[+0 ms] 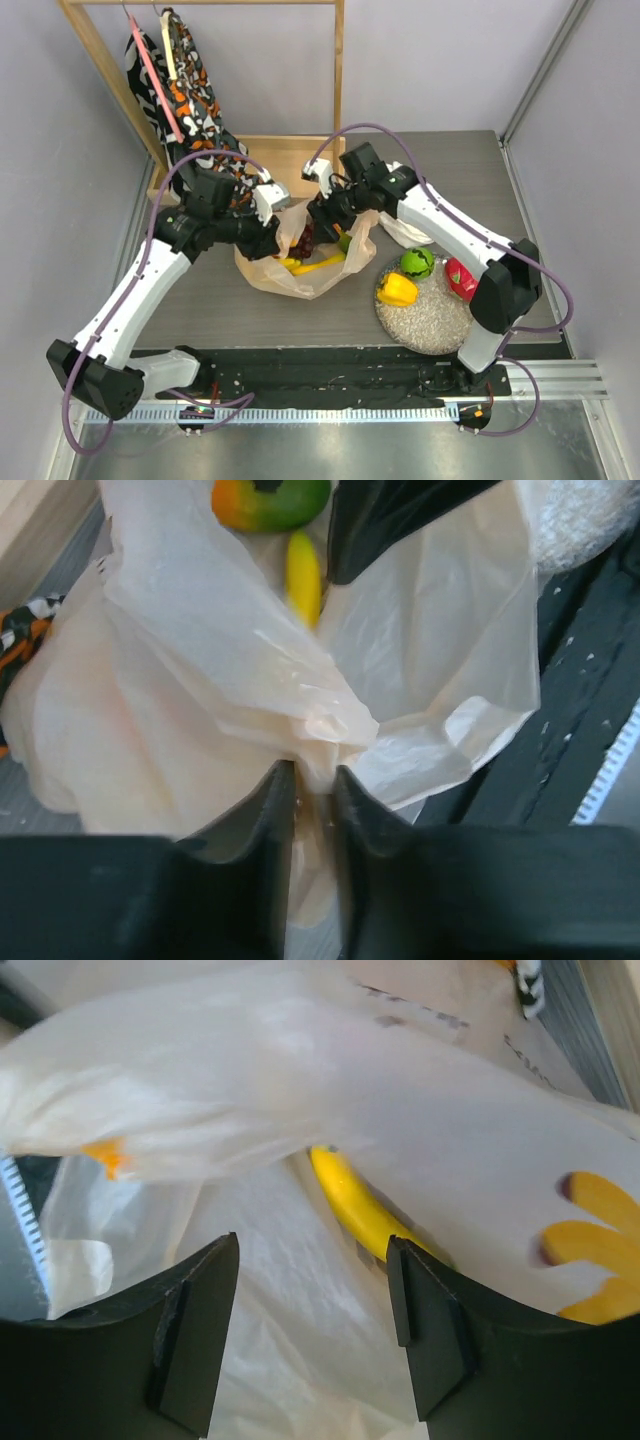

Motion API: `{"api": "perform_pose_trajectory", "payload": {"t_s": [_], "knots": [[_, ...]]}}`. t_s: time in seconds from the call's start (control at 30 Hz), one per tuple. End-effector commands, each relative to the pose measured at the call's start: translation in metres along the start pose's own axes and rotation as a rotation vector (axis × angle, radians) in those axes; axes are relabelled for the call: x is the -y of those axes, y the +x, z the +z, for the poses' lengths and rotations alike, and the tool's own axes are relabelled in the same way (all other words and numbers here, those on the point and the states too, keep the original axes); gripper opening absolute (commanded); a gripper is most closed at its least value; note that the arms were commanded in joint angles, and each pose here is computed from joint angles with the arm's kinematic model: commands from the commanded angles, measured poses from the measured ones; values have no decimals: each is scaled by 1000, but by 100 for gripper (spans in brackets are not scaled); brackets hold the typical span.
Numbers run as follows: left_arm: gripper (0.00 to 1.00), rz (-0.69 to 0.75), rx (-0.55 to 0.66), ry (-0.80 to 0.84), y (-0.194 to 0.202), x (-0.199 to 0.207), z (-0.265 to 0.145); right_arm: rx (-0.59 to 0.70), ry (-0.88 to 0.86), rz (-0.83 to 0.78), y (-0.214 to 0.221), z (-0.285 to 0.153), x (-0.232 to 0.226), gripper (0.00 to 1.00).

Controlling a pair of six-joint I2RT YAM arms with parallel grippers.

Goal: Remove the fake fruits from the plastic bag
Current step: Take out the fake fruit from the plastic bag.

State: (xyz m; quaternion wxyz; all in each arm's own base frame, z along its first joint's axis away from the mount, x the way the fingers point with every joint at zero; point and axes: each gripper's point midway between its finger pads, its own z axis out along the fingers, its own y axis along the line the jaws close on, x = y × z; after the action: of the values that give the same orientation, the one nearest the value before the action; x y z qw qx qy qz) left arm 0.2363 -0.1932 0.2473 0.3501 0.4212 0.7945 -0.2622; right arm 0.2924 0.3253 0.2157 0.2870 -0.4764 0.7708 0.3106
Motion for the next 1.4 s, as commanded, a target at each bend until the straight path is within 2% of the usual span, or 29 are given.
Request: {"api": "perform_pose_trajectory", "payload": {"t_s": [0.0, 0.17, 0.27, 0.4, 0.5, 0.6, 0.73, 0.9, 1.0, 1.23, 1.3, 1.37], "knots": [[2, 38, 7, -108, 2, -14, -5, 12, 146, 78, 7, 8, 23, 67], [0, -84, 96, -42, -9, 5, -4, -124, 304, 53, 59, 7, 51, 67], [0, -133, 116, 30, -10, 16, 2, -182, 394, 41, 78, 5, 70, 71], [0, -143, 131, 69, -13, 21, 6, -186, 472, 34, 76, 16, 93, 85], [0, -140, 137, 93, -15, 25, 5, -197, 533, 1, 70, 21, 112, 89], [0, -146, 136, 101, -16, 26, 6, -226, 563, -15, 70, 30, 128, 89], [0, -135, 137, 70, -16, 23, 2, -140, 531, -7, 34, 27, 122, 84], [0, -131, 129, 52, -13, 19, 3, -119, 257, 53, 39, 37, 67, 73], [0, -122, 130, 40, -14, 16, 4, -156, 161, 90, 60, 43, 48, 68], [0, -123, 131, 26, -16, 13, 3, -230, 169, 142, 89, 58, 60, 68], [0, -125, 132, 21, -16, 11, 2, -237, 218, 163, 93, 57, 76, 70], [0, -126, 131, 17, -16, 10, 1, -246, 345, 159, 93, 51, 103, 74]]}}
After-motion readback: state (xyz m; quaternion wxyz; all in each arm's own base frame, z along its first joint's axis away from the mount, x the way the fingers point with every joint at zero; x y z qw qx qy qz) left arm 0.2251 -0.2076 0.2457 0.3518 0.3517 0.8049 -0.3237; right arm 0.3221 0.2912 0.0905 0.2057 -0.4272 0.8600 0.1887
